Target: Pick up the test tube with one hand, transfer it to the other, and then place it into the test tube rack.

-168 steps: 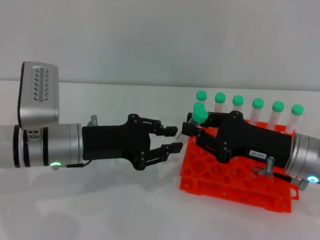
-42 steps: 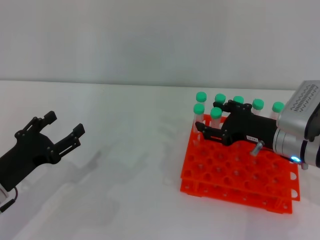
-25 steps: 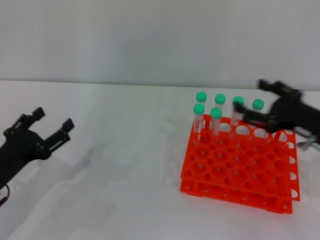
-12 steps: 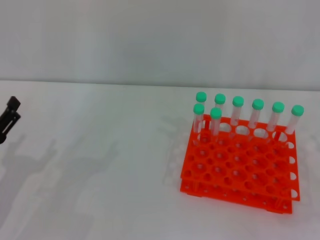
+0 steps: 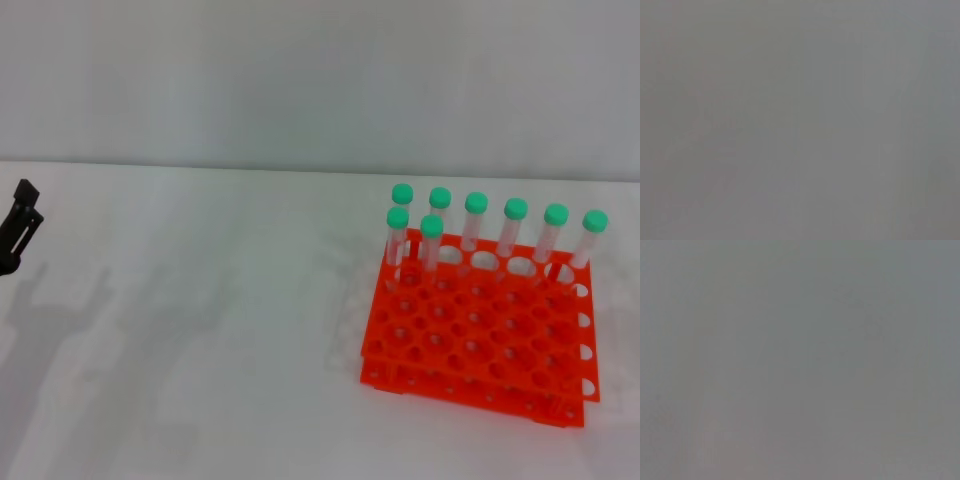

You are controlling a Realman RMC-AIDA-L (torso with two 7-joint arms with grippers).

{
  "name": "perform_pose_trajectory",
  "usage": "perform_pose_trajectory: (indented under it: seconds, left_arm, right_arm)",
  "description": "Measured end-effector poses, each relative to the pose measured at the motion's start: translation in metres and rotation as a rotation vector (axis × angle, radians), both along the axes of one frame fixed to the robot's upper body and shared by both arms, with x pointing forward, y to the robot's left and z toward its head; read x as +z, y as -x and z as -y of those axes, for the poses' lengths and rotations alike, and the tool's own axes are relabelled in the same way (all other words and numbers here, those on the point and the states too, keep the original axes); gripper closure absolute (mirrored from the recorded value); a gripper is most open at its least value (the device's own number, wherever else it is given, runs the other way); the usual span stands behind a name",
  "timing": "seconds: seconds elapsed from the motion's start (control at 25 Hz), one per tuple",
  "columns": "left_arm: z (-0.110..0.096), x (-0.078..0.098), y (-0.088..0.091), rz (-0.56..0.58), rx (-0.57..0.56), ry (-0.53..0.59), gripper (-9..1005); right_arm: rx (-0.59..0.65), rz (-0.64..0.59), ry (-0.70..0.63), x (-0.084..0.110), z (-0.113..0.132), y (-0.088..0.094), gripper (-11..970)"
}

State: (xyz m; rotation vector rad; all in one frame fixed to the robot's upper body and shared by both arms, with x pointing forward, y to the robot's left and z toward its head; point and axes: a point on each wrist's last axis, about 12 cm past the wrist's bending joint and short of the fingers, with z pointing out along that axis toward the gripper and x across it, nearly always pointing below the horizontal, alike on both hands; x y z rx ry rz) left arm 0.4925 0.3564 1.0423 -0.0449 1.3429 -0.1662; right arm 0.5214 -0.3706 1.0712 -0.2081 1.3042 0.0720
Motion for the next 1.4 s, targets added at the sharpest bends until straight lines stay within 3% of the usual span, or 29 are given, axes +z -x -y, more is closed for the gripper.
perform_pose_trajectory:
  seconds: [0.36, 0.56, 1.4]
  left_arm:
    - [0.003, 0.013, -0.029, 0.026, 0.020, 0.002, 107]
    - [0.003, 0.017, -0.033, 0.042, 0.036, -0.019, 107]
    - [0.011, -0.004, -0.010, -0.009, 0.068, 0.039, 106]
  right_arm:
    - [-0.062, -0.022, -0.061, -0.013, -0.003, 0.008, 85]
    - [-0.083, -0.030, -0.030, -0.018, -0.002, 0.014, 85]
    - [-0.119, -0.024, -0.007, -0.022, 0.001, 0.022, 87]
